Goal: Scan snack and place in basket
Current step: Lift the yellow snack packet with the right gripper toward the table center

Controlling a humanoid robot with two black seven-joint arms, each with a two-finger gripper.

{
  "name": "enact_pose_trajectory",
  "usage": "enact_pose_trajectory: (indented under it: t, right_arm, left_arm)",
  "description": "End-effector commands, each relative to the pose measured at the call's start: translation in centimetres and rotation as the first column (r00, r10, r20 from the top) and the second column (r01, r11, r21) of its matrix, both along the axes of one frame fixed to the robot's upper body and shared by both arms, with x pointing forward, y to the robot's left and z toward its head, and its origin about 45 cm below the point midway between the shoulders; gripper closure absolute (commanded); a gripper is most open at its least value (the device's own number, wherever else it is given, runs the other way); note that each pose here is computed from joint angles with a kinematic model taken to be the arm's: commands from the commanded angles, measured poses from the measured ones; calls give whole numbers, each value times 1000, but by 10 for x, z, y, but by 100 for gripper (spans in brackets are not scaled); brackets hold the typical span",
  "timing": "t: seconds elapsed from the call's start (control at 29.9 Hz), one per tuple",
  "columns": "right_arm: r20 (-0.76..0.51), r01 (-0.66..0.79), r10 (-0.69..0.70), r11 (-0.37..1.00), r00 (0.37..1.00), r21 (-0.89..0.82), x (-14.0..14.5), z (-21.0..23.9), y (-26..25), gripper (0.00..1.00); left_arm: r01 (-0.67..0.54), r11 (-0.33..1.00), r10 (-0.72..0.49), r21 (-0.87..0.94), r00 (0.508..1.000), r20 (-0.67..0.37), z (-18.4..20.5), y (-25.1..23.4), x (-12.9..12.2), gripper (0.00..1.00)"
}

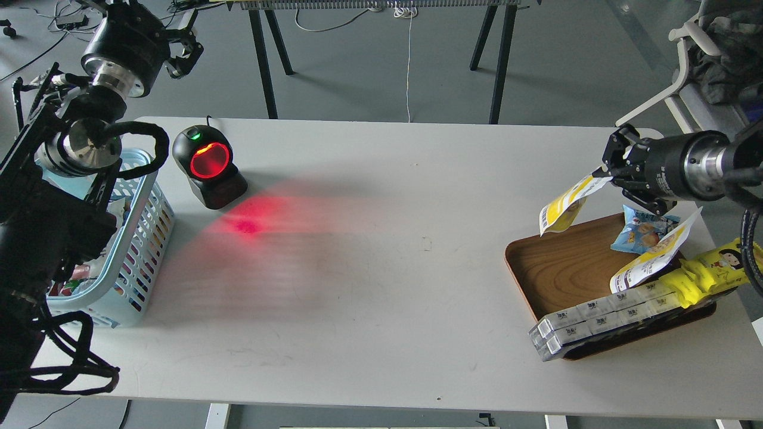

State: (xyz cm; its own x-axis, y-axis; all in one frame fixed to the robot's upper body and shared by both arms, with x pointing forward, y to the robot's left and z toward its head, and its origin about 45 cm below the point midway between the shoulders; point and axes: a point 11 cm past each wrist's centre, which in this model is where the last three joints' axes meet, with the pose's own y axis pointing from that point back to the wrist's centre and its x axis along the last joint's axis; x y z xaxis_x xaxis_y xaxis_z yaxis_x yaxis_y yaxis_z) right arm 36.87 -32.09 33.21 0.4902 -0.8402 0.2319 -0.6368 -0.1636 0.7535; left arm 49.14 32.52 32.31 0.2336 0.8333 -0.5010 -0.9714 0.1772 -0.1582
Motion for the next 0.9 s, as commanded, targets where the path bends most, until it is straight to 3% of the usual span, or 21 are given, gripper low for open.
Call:
enact_pose_trajectory:
  t: [0.0, 0.17, 0.37, 0.5, 0.87]
  right_arm:
    - [89, 12, -17, 998, 996, 59, 10, 41, 5, 100]
    - [221, -7, -19, 993, 975, 118, 28, 110, 24, 100]
    - [274, -23, -7, 994, 962, 106, 56, 142, 52, 100]
    - [252, -35, 8, 994, 968, 101, 62, 134, 90, 100]
    - [131, -67, 58, 996, 990, 64, 63, 49, 207, 100]
  left_arm:
    - [1, 1000, -1, 0, 1000, 0, 0, -1, 0, 0]
    - [-1, 1000, 1, 2, 1000, -1, 0, 0, 0, 0]
    - [-7, 1000, 7, 5, 1000, -1, 1, 2, 0, 0]
    - [-9, 1000, 9, 7, 1000, -1, 1, 4, 0, 0]
    - [-9, 1000, 9, 7, 1000, 3, 4, 4, 0, 0]
